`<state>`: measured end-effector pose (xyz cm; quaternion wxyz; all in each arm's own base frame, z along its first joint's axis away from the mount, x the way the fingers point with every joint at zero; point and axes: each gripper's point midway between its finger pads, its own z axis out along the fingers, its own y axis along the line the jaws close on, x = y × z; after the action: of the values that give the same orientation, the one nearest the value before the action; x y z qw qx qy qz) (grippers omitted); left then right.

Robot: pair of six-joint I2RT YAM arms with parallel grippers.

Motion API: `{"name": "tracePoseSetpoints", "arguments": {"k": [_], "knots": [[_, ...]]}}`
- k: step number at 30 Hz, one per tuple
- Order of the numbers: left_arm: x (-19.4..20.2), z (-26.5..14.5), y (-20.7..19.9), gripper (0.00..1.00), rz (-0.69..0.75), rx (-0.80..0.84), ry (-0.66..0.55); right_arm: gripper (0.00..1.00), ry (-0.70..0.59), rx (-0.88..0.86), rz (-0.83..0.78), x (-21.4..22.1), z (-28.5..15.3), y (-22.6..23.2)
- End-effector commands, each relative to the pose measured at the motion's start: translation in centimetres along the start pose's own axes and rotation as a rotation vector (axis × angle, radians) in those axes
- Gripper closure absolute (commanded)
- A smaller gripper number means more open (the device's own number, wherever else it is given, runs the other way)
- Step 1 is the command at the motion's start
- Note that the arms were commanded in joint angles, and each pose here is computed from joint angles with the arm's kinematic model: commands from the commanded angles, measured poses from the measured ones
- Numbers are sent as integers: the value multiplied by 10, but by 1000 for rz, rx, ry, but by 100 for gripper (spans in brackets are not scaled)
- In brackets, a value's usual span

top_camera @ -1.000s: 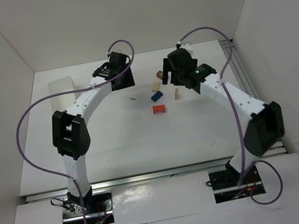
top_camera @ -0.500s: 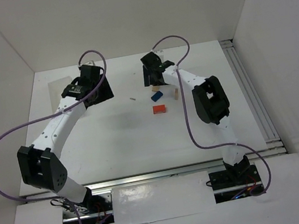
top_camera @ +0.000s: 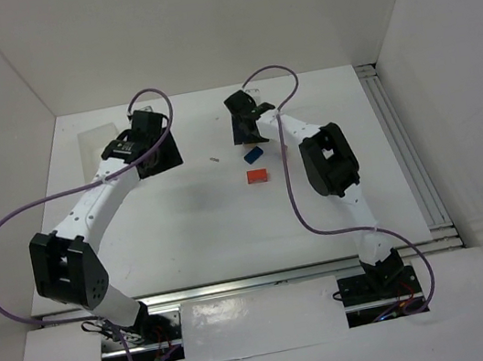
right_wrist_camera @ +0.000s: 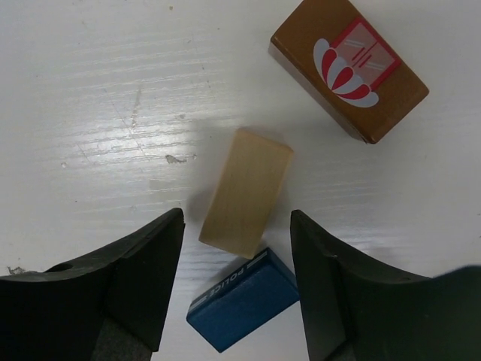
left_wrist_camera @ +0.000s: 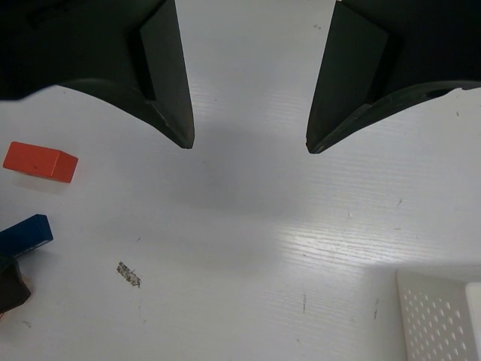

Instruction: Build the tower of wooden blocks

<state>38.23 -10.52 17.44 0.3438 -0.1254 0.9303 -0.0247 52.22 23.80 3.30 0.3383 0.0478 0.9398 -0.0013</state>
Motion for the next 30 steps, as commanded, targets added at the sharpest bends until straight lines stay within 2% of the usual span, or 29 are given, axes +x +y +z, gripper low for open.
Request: {"name": "tracePoseSetpoints", "arguments": {"k": [1,3,4,6,11,15,16,19,20,24,25,26,27,30], "knots": [[-8,-8,2,26,-35,6,-32,35,-9,-48,13,-6,3,12],[-9,-7,4,26,-41,9,-28,39,-3,-56,12,-5,8,14],[-9,-10,2,26,-33,27,-28,46,11,-49,7,0,12,13],[-10,-10,-1,26,-31,58,-22,52,3,-53,10,-4,10,15],[-18,-13,0,26,-33,85,-1,60,-23,-141,-11,-26,0,29],[-36,-22,-1,25,-60,162,-4,63,-115,-325,-65,-60,-42,55],[-39,-31,-15,25,-60,264,21,67,-142,-359,-73,-66,-62,54],[-54,-37,-22,24,-53,381,53,68,-244,-466,-80,-95,-113,62],[-51,-36,-31,22,-48,448,99,68,-232,-482,-110,-88,-118,60],[-65,-45,-50,9,-52,659,140,66,-232,-613,-184,-73,-164,65],[-74,-48,-56,9,-37,712,138,66,-264,-632,-198,-78,-186,60],[-70,-55,-67,9,-37,797,190,66,-242,-643,-228,-61,-188,59],[-66,-43,-71,9,-35,824,233,66,-236,-656,-231,-55,-195,56],[-69,-53,-91,11,-14,931,266,64,-249,-697,-283,-34,-224,50]]}}
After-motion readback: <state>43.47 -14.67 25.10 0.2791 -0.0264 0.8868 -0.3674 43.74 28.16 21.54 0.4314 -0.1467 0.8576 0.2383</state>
